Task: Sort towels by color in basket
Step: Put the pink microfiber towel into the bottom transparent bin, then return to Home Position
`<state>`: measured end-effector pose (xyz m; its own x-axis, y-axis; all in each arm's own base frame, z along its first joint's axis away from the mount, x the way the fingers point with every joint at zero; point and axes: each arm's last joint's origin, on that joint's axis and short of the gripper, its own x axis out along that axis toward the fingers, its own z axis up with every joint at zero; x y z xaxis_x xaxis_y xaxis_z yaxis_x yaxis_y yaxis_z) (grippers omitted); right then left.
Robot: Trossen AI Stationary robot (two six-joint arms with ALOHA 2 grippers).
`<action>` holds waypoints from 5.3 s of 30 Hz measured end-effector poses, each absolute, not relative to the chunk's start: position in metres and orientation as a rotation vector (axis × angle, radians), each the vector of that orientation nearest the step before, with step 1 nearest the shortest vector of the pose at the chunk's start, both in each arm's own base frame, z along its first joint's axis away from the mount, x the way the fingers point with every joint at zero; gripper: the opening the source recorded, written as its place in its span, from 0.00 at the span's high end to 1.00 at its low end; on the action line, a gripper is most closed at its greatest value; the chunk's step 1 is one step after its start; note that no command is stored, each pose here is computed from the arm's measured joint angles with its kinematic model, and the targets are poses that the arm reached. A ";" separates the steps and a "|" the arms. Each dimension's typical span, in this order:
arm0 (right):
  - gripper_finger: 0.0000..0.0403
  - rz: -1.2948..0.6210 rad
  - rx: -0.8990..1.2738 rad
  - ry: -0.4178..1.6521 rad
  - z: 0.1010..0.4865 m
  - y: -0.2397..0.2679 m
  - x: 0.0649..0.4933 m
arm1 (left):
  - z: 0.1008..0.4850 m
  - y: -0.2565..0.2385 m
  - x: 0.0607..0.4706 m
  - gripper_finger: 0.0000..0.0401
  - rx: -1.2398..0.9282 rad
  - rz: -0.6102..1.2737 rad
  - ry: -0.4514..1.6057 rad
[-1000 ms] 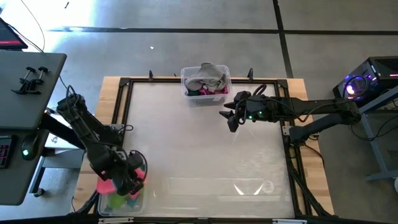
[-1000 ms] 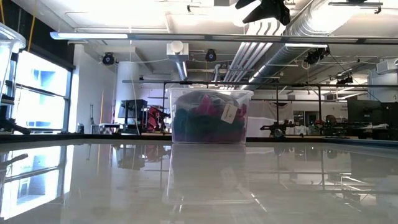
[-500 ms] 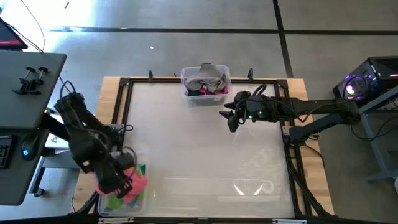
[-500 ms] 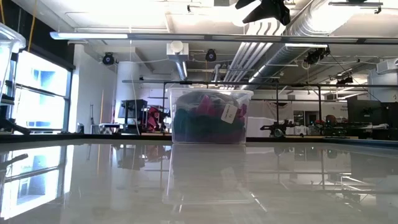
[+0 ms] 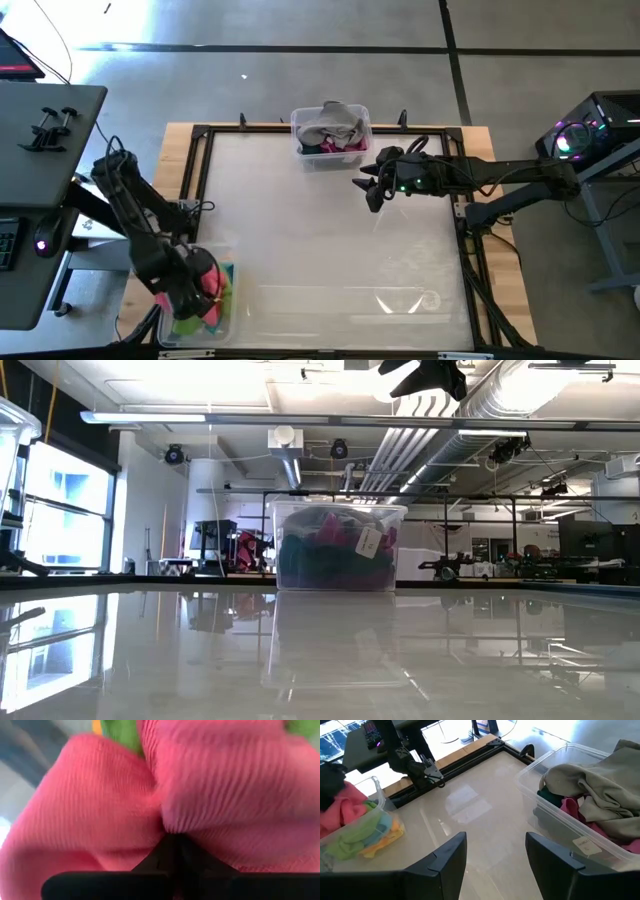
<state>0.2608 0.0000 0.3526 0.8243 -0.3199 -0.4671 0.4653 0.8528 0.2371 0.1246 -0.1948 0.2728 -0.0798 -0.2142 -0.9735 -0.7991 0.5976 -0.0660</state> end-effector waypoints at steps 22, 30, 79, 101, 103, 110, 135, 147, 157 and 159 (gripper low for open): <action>0.50 -0.411 0.384 0.431 0.352 0.001 0.261 | 0.253 -0.188 0.142 0.82 -0.345 0.233 1.428; 0.50 -0.295 0.414 0.501 0.349 0.003 0.260 | 0.312 -0.181 0.132 0.60 -0.662 0.190 1.305; 1.00 0.223 0.491 -0.204 0.220 0.024 0.081 | 0.355 -0.027 0.254 1.00 -0.556 -0.101 -0.145; 1.00 0.006 0.345 -0.051 0.171 0.009 0.097 | 0.368 -0.022 0.231 1.00 -0.543 -0.048 -0.164; 1.00 0.027 0.340 -0.024 0.169 0.007 0.097 | 0.369 -0.022 0.229 1.00 -0.532 -0.044 -0.169; 1.00 0.021 0.221 0.064 0.162 0.002 0.102 | 0.371 -0.021 0.216 1.00 -0.529 -0.032 -0.138; 1.00 0.008 0.179 0.186 0.151 0.002 0.108 | 0.328 -0.017 0.179 1.00 -0.108 0.052 0.080; 0.99 0.007 0.180 0.186 0.151 0.002 0.108 | 0.271 -0.011 0.140 1.00 -0.011 0.094 -0.123; 0.99 0.007 0.179 0.186 0.151 0.002 0.108 | 0.236 -0.007 0.137 1.00 0.047 0.230 0.061; 0.99 0.007 0.180 0.186 0.151 0.002 0.108 | 0.232 -0.006 0.136 1.00 0.051 0.244 0.104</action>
<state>0.1084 0.0024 0.1512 0.9828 0.0237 -0.1830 0.0095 0.9839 0.1782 0.1363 -0.0064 0.2316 0.9650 0.2439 -0.0964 -0.2387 0.9691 0.0626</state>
